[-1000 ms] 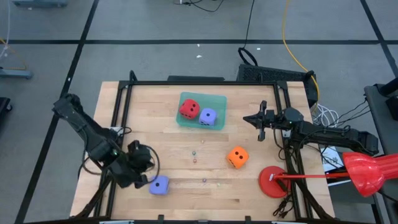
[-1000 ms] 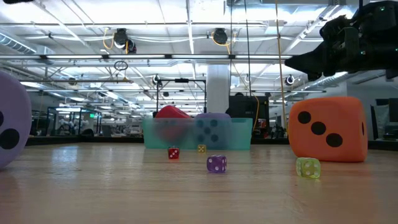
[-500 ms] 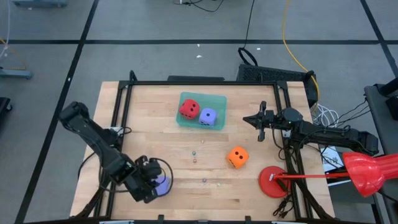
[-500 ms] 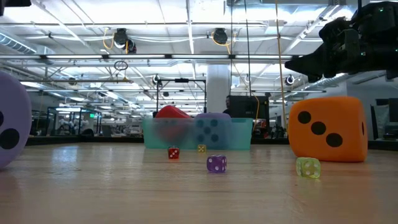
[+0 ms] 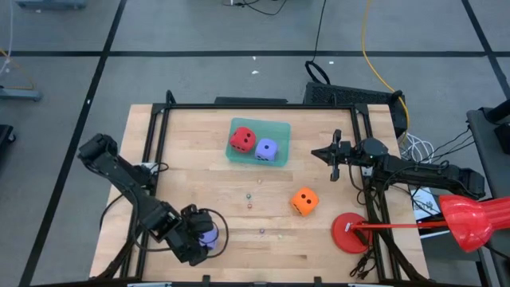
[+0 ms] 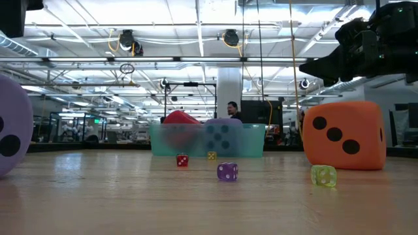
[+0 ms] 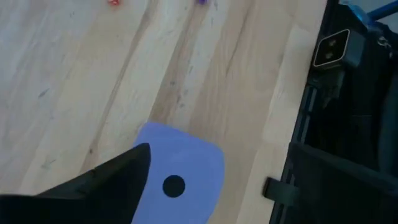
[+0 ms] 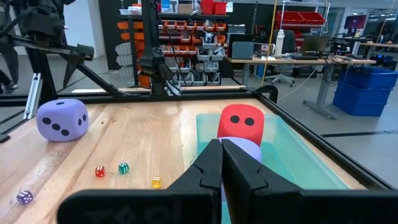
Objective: Pick & Place Dice
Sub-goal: Put the large purple dice into the blue bin
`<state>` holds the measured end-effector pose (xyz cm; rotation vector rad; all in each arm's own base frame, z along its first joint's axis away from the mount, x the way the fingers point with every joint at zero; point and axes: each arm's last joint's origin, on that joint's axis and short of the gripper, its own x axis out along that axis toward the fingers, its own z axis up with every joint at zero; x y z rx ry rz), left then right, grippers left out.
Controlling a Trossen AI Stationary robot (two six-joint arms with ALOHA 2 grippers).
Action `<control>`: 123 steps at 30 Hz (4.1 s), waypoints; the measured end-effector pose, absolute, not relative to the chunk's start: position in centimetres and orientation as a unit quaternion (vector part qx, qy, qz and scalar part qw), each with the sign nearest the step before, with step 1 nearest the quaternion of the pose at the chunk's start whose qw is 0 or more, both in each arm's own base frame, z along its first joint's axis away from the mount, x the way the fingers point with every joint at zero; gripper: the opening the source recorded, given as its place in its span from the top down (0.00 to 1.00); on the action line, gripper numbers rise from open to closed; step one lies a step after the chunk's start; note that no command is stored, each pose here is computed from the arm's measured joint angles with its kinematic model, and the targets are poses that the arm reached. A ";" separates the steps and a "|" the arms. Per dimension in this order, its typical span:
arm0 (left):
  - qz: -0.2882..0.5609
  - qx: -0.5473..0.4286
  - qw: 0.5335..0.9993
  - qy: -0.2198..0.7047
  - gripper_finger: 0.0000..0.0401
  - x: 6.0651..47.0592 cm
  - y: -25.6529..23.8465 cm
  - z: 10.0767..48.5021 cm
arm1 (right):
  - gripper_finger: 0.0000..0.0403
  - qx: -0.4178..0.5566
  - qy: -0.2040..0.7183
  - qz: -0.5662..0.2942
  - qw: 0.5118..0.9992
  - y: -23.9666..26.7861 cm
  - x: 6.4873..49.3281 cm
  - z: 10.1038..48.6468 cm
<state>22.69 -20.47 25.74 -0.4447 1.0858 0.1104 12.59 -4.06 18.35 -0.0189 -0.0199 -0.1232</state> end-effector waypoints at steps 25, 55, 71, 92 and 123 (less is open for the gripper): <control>0.012 -0.123 0.818 0.562 0.01 22.3 -19.3 23.5 | 1.00 -0.011 -0.016 -0.062 0.998 -4.1 12.6 18.5; -0.036 -0.077 0.764 0.640 0.01 23.5 -20.1 20.1 | 1.00 -0.011 -0.017 -0.062 0.998 -4.1 12.6 18.5; -0.016 -0.109 0.756 0.645 0.01 24.4 -19.2 19.7 | 1.00 -0.011 -0.018 -0.062 0.998 -4.1 12.6 18.5; -0.016 -0.162 0.764 0.624 0.00 23.9 -21.0 19.9 | 1.00 -0.011 -0.018 -0.062 0.998 -4.1 12.6 18.5; -0.059 -0.318 0.744 0.585 0.01 25.5 -23.3 20.2 | 1.00 -0.008 -0.021 -0.062 0.998 -4.1 12.6 18.6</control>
